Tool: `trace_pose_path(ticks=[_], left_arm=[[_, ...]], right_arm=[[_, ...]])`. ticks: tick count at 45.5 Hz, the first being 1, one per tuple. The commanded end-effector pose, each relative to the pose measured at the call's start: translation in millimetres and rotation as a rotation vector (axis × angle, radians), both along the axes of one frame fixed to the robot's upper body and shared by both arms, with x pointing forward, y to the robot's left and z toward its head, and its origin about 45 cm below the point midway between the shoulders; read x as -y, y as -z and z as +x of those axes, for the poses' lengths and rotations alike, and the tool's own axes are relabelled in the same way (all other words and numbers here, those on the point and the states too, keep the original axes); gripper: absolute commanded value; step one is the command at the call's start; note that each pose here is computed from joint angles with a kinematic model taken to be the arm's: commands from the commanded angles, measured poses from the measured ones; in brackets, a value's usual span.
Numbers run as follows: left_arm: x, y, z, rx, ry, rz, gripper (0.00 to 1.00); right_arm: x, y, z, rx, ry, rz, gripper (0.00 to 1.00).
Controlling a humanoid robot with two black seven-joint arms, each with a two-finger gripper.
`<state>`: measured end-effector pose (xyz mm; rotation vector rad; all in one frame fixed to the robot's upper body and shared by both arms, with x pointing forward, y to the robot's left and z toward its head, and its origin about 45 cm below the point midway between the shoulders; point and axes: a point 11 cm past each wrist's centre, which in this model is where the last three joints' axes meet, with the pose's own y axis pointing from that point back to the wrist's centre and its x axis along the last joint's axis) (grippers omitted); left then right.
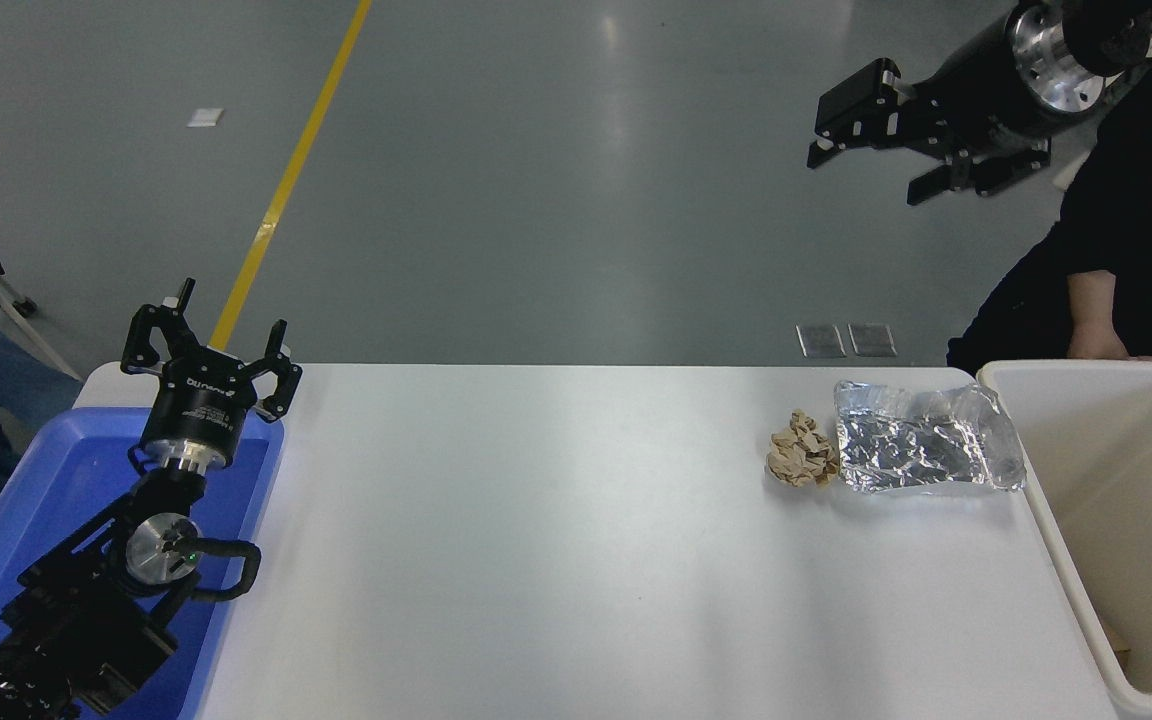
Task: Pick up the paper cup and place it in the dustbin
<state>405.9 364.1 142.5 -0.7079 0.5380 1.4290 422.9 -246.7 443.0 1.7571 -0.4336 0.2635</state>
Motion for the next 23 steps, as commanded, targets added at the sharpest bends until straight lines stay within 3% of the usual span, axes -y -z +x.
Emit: trace_pose_path(ticks=[1,12,23], left_arm=[[0,0,0.1,0.000,-0.002,0.000,0.98],[-1,0,0.0,-0.001,-0.003,0.001,0.98],[0,1,-0.4,-0.002,-0.002,0.000,0.98]], right_arm=[[10,-3,-23,-0.051,0.001,-0.087,1.00],[23,25,-46,-0.167,0.023,-0.115,1.00],[25,35,-48,-0.192,0.026,-0.115,1.00]])
